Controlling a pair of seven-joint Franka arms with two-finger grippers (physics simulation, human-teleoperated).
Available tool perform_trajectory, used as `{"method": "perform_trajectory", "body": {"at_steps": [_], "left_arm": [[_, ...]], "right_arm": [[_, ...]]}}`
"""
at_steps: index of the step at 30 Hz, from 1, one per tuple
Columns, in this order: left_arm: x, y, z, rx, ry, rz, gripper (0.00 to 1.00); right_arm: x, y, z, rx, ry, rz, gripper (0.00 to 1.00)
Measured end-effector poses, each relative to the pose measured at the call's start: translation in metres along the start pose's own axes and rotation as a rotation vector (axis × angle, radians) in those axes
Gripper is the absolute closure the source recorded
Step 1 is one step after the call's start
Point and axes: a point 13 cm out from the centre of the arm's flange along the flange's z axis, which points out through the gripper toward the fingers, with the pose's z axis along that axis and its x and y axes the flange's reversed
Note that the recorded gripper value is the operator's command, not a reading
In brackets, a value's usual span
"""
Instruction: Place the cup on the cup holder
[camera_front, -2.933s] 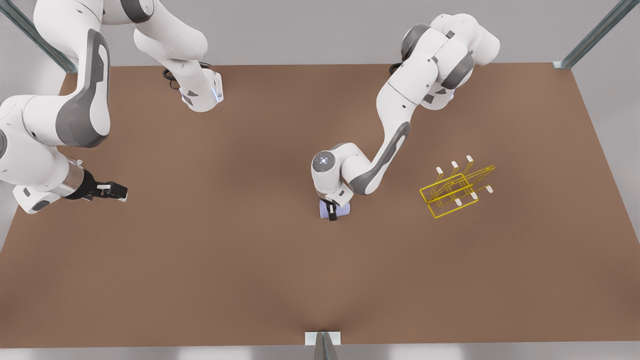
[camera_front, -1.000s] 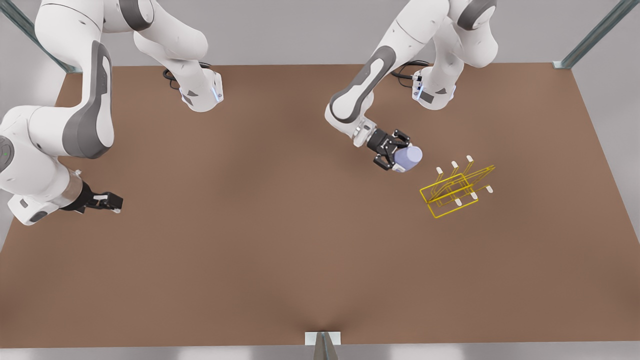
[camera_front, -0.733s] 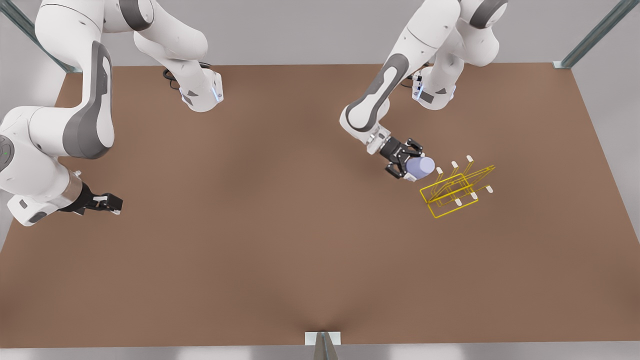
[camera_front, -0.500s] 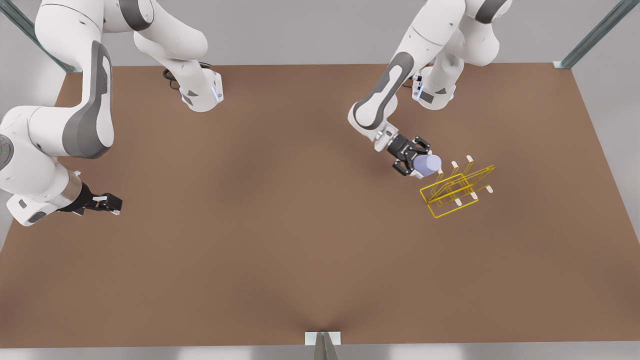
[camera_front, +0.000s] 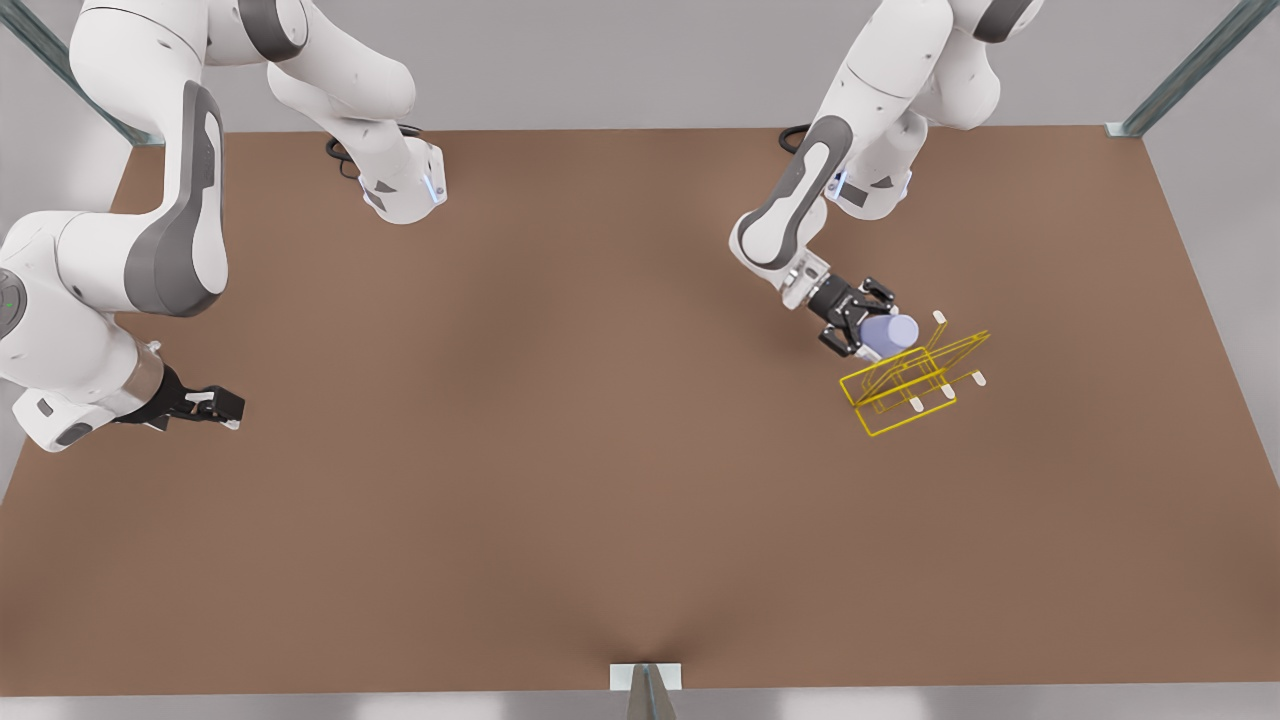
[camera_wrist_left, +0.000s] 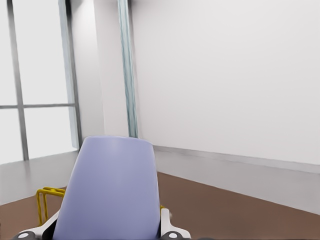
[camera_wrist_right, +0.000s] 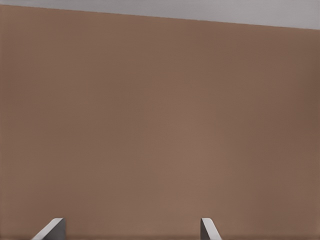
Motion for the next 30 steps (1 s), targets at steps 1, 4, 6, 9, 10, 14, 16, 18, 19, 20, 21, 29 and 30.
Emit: {"method": "perform_trajectory", "body": {"at_steps": [1,4,6,9,10,14,16,18,19,20,21,29,30], "left_arm": [[0.002,0.001,0.000,0.001,0.000,0.000,0.17],[0.007,0.003,0.002,0.004,0.003,-0.003,0.17],[0.007,0.004,0.008,0.000,0.003,-0.011,0.17],[0.009,0.004,0.011,0.004,0.003,-0.021,0.16],[0.009,0.004,0.011,0.007,0.003,-0.023,0.16],[0.010,0.003,0.012,0.017,0.000,-0.034,0.00],[0.011,0.002,0.012,0.019,0.000,-0.039,0.00],[0.010,0.002,0.013,0.018,-0.002,-0.047,0.00],[0.007,0.002,0.014,0.018,-0.003,-0.055,0.00],[0.003,0.000,0.014,0.018,-0.005,-0.065,0.00],[-0.007,-0.002,0.014,0.019,-0.008,-0.087,0.00],[-0.280,-0.131,-0.059,-0.293,0.464,-0.798,0.00],[-0.298,-0.151,-0.077,-0.360,0.631,-0.842,0.00]], "right_arm": [[0.000,0.000,0.000,0.000,0.000,-0.001,0.00],[-0.001,0.009,-0.002,-0.004,-0.004,-0.013,0.00],[-0.001,0.011,-0.002,-0.006,-0.005,-0.016,0.00],[-0.001,0.010,-0.003,-0.006,-0.006,-0.015,0.00],[-0.001,0.010,-0.003,-0.005,-0.005,-0.015,0.00],[-0.001,0.010,-0.003,-0.004,-0.005,-0.014,0.00],[-0.001,0.010,-0.002,-0.004,-0.003,-0.014,0.00],[0.000,0.009,-0.001,-0.005,0.001,-0.013,0.00],[0.000,0.009,-0.001,-0.005,0.001,-0.012,0.00],[0.000,0.009,-0.001,-0.006,0.001,-0.013,0.00],[0.000,0.010,-0.001,-0.006,0.000,-0.014,0.00],[-0.001,0.011,-0.001,-0.007,0.000,-0.018,0.00],[-0.001,0.011,-0.001,-0.007,0.000,-0.018,0.00]]}}
